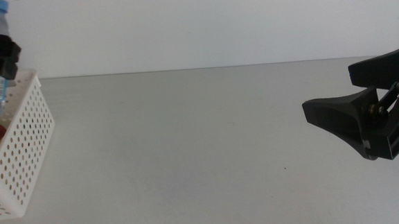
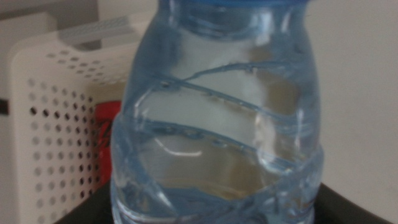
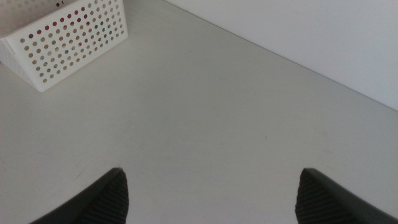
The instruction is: Use arms to grab the bottles and put them into the dustbin to the left of the table.
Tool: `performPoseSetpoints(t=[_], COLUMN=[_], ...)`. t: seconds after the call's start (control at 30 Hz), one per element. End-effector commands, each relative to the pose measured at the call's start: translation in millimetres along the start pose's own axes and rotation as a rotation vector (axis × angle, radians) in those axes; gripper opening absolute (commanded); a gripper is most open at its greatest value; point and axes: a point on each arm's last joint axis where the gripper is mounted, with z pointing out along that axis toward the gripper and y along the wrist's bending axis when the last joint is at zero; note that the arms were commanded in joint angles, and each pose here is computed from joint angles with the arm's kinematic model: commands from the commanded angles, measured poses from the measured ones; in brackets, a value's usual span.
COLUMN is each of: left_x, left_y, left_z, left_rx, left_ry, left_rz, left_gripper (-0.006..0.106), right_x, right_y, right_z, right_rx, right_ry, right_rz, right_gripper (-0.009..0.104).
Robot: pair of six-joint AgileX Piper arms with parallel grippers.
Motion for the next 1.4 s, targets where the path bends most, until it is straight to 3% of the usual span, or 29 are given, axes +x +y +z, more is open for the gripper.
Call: performPoseSetpoints(t=[0.0, 0.13, 0.33, 0.63, 0.8, 1.03, 1.27, 1.37], left_x=[-5.5, 4.0, 15.0, 15.8, 21.2, 22.5, 22.4, 23.9], left_y=[22.2, 46.4, 65.6, 79.6, 80.7, 79.6, 79.1, 75.6], left_z=[-30.7, -29.4, -9.1, 66.6, 100.5, 118.6, 118.2, 116.2], left_rx=[-0.069, -0.096, -0.114, -0.087, -0.063, -0.035, -0.032, 0.007], left_ry=[-0.12, -0.089, -0.009, 0.091, 0.157, 0.164, 0.165, 0.186], left_rz=[-0.028, -0.089, -0.079, -0.059, -0.065, -0.084, -0.053, -0.041], left_gripper=[0.007, 0.007, 0.007, 0.007, 0.013, 0.042, 0.091, 0.094], right_x=[-17.4, -17.4, -17.4, -17.4, -17.4, -17.4, -17.4, -17.4], right_y=[-0.2, -0.2, -0.2, -0.2, -0.2, -0.2, -0.2, -0.2], right_z=[-9.7, -9.7, -9.7, -9.7, -9.7, -9.7, -9.7, -9.7], right_rx=[0.009, 0.009, 0.009, 0.009, 0.009, 0.009, 0.009, 0.009], right_ry=[-0.114, -0.114, -0.114, -0.114, -0.114, -0.114, -0.114, -0.114], right_rz=[-0.016, -0.016, -0.016, -0.016, -0.016, -0.016, -0.016, -0.016], right_gripper=[0.071, 0.071, 0.071, 0.071, 0.071, 0.071, 0.071, 0.071])
